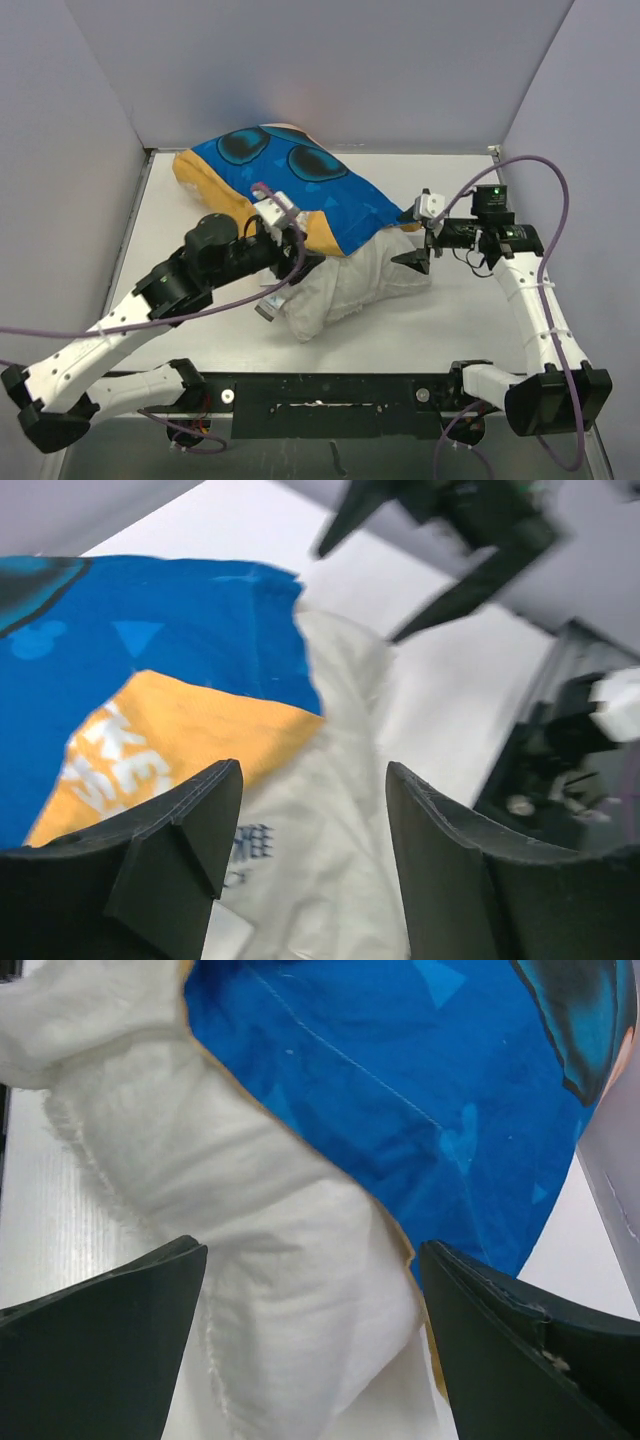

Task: Put the pillow into the pillowcase
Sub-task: Stuff the pillow into the pillowcase.

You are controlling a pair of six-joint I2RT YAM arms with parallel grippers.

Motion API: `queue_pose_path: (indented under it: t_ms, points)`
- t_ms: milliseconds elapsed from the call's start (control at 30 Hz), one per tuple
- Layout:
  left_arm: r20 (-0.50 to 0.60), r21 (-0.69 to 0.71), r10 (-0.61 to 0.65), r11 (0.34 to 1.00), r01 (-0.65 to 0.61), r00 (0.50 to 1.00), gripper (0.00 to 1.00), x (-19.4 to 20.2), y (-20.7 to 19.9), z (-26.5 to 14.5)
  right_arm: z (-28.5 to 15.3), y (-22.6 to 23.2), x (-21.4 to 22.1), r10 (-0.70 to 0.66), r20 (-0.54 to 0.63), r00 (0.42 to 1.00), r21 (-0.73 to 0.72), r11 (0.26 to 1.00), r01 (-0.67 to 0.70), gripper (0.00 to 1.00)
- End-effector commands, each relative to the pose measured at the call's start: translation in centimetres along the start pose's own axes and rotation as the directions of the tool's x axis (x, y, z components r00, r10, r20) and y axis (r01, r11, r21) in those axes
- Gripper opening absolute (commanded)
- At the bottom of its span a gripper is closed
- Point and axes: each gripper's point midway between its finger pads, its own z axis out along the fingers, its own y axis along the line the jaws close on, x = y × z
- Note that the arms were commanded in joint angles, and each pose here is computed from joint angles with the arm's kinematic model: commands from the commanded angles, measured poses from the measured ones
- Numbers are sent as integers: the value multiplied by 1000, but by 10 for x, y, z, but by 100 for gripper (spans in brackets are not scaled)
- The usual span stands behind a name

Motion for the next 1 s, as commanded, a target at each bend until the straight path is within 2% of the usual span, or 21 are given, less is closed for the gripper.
queue_pose_path:
  t_ms: [0, 167, 267, 367, 433, 567, 633, 667, 767, 833, 867, 933, 967]
  points:
    - [150, 242, -264, 944, 223, 953, 53, -27, -48, -32, 18, -68, -2, -4, -56, 998, 158, 987, 12, 87]
    - [106, 300, -327, 911, 283, 939, 48, 10, -73, -29, 34, -96, 4, 44, -69, 997, 185, 982, -31, 77]
    - [83, 306, -278, 921, 241, 957, 47, 36, -98, -11, 41, -100, 12, 57, -94, 994, 168, 985, -40, 73]
    - [113, 297, -201, 941, 159, 973, 48, 48, -111, 12, 45, -103, 16, 70, -93, 993, 164, 985, -54, 66]
    - [177, 286, -133, 955, 79, 975, 49, 53, -112, 35, 48, -100, 9, 76, -62, 995, 140, 988, -67, 56]
    - [293, 207, 69, 969, -133, 954, 49, 58, -104, 75, 61, -82, -12, 78, 9, 997, 43, 996, -78, 18]
    - [339, 157, 165, 961, -228, 926, 49, 56, -100, 93, 68, -73, -17, 87, 23, 996, 3, 996, -87, 5]
    - [353, 136, 213, 952, -275, 911, 49, 57, -98, 102, 70, -69, -17, 95, 26, 995, -12, 995, -95, 0]
    - [351, 39, 343, 925, -379, 872, 52, 60, -86, 128, 74, -56, -20, 116, 34, 993, -61, 992, -113, 0]
    - [289, -62, 374, 926, -372, 881, 52, 64, -62, 146, 71, -39, -31, 124, 57, 991, -121, 986, -116, 0]
    - [257, -116, 368, 930, -349, 894, 49, 67, -45, 153, 67, -29, -39, 117, 71, 991, -156, 982, -105, 0]
    - [215, -238, 320, 934, -268, 923, 16, 70, -7, 158, 55, 2, -54, 99, 98, 990, -244, 967, -72, 0]
    - [214, -303, 281, 930, -210, 935, 10, 71, 14, 156, 47, 17, -65, 69, 127, 989, -278, 960, -32, 0]
